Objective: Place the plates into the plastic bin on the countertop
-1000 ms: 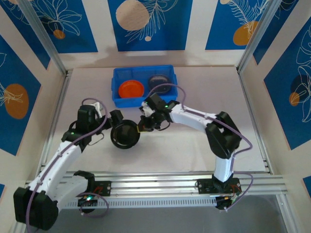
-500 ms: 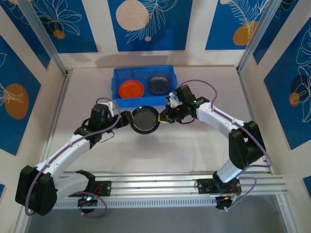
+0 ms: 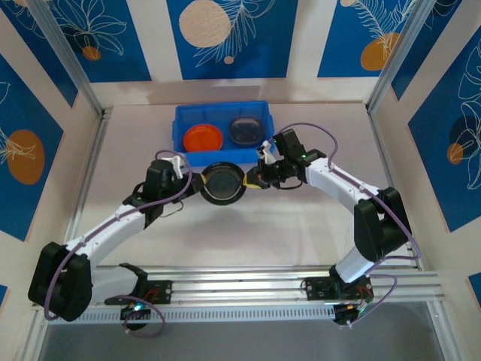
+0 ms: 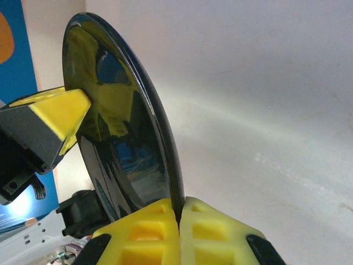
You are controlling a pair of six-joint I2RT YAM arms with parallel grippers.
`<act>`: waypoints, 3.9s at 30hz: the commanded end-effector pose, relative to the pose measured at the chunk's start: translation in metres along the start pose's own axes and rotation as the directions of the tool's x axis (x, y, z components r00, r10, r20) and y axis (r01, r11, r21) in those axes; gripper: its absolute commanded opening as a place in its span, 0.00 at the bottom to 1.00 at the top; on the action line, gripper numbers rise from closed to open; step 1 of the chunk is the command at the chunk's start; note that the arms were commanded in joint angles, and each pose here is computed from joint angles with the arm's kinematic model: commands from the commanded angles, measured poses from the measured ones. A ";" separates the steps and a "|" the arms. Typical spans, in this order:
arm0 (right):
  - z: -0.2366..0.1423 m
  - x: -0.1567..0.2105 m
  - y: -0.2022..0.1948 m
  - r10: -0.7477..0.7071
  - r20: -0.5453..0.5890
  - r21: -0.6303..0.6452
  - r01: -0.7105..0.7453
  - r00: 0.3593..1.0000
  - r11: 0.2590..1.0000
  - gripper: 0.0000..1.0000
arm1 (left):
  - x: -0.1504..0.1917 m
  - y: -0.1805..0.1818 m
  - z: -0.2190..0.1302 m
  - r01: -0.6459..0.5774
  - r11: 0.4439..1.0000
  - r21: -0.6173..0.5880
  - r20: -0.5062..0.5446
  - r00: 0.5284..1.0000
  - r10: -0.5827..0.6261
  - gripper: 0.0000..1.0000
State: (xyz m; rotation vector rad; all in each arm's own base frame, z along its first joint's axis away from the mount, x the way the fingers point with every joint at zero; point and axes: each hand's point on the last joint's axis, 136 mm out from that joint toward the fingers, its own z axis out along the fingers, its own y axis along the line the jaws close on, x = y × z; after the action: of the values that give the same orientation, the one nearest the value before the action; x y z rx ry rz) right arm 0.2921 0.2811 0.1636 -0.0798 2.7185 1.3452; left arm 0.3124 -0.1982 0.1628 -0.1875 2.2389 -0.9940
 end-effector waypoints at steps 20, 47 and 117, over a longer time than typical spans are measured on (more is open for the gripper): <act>-0.002 -0.103 0.052 -0.097 0.169 0.046 0.091 0.981 0.995 0.00 | -0.014 0.013 -0.042 -0.096 0.982 -0.165 0.098 0.989 0.113 1.00; 0.097 -0.251 0.045 -0.012 0.249 -0.031 0.021 0.968 0.999 0.00 | -0.016 0.022 -0.072 -0.187 0.945 -0.269 0.076 0.974 0.214 1.00; 0.130 -0.226 -0.004 -0.179 0.237 0.359 0.085 0.955 0.930 0.38 | -0.022 0.036 -0.050 -0.156 0.949 -0.273 0.042 0.984 0.174 1.00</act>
State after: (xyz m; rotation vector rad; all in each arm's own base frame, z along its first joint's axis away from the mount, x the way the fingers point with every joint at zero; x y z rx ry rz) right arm 0.5232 0.3781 0.0777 -0.0230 2.6737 0.6985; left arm 0.2936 -0.1318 0.1572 -0.1525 2.3209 -0.5543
